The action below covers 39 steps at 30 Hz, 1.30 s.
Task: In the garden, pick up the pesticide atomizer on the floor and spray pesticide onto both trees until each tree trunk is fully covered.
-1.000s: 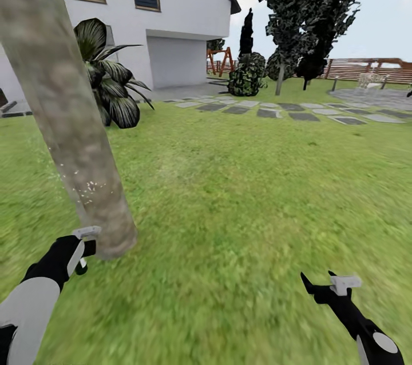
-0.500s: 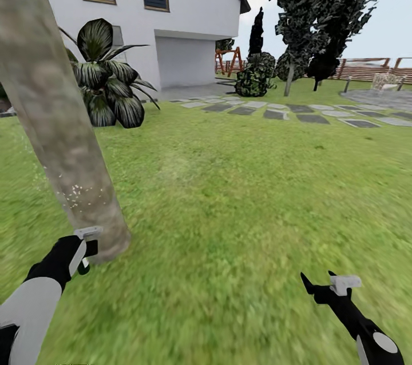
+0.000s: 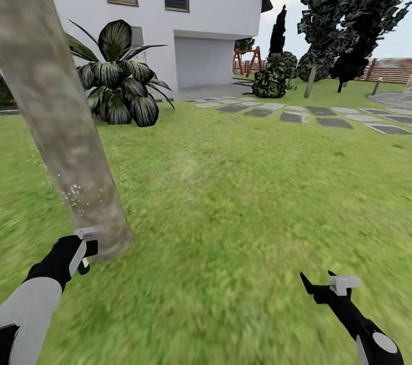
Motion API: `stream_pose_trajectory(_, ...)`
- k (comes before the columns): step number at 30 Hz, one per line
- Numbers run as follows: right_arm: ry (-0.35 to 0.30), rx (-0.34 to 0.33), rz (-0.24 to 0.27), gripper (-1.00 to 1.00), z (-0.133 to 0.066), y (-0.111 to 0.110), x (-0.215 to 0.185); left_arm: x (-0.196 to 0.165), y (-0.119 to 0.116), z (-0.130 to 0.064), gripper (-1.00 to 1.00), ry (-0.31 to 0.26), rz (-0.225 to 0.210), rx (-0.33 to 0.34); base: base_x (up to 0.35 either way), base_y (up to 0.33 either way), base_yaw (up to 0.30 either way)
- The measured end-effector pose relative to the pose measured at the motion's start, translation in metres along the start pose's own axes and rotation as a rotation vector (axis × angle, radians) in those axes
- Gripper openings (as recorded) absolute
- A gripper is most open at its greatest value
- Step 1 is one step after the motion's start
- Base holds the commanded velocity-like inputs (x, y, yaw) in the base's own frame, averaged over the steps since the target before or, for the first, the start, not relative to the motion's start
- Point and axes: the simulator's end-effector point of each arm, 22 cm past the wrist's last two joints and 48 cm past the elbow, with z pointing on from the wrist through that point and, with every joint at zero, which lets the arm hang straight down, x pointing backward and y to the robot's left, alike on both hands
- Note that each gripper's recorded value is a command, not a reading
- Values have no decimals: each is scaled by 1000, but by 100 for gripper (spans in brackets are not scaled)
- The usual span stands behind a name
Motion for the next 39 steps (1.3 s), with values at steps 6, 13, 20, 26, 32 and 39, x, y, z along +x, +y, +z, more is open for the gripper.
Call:
stream_pose_trajectory(6,0,0,0,100,0,0,0,0,0,0,-100,0,0,0,155,-269,207)
stream_pose_trajectory(13,1,0,-1,100,0,0,0,1,-1,0,-100,2,0,1,164,-268,277)
stream_pose_trajectory(20,1,0,0,100,0,0,1,4,-14,-1,-100,5,0,20,158,-221,278)
stream_pose_trajectory(26,1,2,-1,100,0,-1,0,2,-40,-5,-100,-7,10,58,17,-14,278)
stream_pose_trajectory(32,-3,5,-4,100,0,-3,-2,-49,-64,-32,-100,-88,20,205,0,0,158)
stream_pose_trajectory(39,-4,3,-4,100,0,-2,-2,-126,-71,-80,-100,-91,72,207,0,0,4)
